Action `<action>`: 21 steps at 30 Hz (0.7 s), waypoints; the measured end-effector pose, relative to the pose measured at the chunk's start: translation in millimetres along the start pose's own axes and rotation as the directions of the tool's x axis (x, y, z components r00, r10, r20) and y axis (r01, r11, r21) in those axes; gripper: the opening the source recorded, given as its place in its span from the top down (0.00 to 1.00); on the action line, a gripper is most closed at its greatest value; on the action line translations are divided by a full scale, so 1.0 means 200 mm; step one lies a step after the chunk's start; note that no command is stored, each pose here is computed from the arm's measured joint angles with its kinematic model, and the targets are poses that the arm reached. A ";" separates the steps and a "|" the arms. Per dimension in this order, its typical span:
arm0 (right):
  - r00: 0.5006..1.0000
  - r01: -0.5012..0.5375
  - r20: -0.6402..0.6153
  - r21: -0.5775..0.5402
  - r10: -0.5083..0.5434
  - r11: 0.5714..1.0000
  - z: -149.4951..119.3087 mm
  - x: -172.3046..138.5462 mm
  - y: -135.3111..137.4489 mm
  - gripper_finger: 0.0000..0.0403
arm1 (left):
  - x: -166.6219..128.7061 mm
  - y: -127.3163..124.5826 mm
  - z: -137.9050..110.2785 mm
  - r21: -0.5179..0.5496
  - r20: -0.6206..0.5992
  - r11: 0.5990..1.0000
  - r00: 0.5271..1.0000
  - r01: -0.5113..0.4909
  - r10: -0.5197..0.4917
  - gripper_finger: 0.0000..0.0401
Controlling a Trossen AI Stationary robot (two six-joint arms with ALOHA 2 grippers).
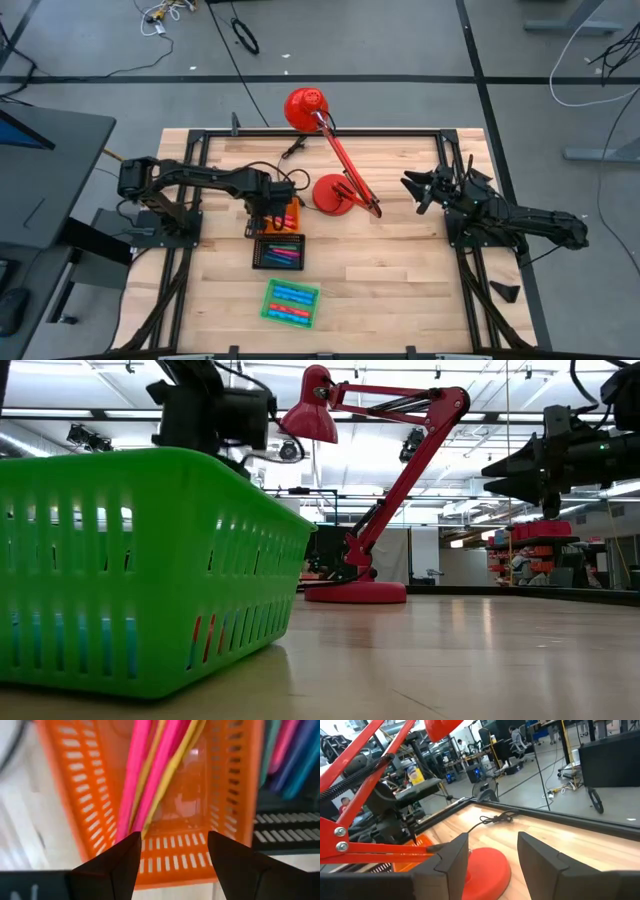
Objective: Pick & Place Markers
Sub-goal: Return to Home Position
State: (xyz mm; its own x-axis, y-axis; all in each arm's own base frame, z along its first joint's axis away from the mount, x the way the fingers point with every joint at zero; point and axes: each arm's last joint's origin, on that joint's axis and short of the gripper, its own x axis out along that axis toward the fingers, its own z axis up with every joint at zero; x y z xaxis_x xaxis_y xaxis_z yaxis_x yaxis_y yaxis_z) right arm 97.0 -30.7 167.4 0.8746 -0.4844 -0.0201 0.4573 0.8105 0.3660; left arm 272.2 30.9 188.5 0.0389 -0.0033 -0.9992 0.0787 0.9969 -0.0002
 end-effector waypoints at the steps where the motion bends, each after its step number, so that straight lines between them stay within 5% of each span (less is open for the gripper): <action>1: 1.000 0.000 0.000 0.000 0.000 1.000 0.00 0.00 0.00 0.58 | -0.02 0.00 0.00 -0.004 0.021 1.000 1.000 -0.003 0.003 0.41; 13: 1.000 0.000 -0.001 0.000 0.000 1.000 0.00 0.00 0.00 0.58 | -0.38 -0.04 -0.11 -0.028 0.379 0.996 0.921 -0.085 0.089 0.41; 16: 1.000 -0.001 0.002 0.000 0.001 1.000 0.00 0.00 0.00 0.58 | -0.50 -0.06 -0.14 -0.075 0.545 0.996 0.834 -0.054 0.086 0.41; 21: 1.000 -0.002 0.004 0.001 0.002 1.000 0.00 0.00 0.00 0.58 | -0.72 -0.10 -0.17 -0.105 0.814 0.994 0.573 -0.024 0.100 0.41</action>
State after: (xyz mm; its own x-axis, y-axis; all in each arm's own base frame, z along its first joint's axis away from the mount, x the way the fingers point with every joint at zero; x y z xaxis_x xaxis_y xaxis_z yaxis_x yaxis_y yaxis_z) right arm 97.0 -30.7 168.0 0.8751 -0.4837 -0.0154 0.4549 0.8113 0.3672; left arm 231.3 14.6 331.6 0.8407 0.0338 -0.5405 -0.0276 0.9994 0.0196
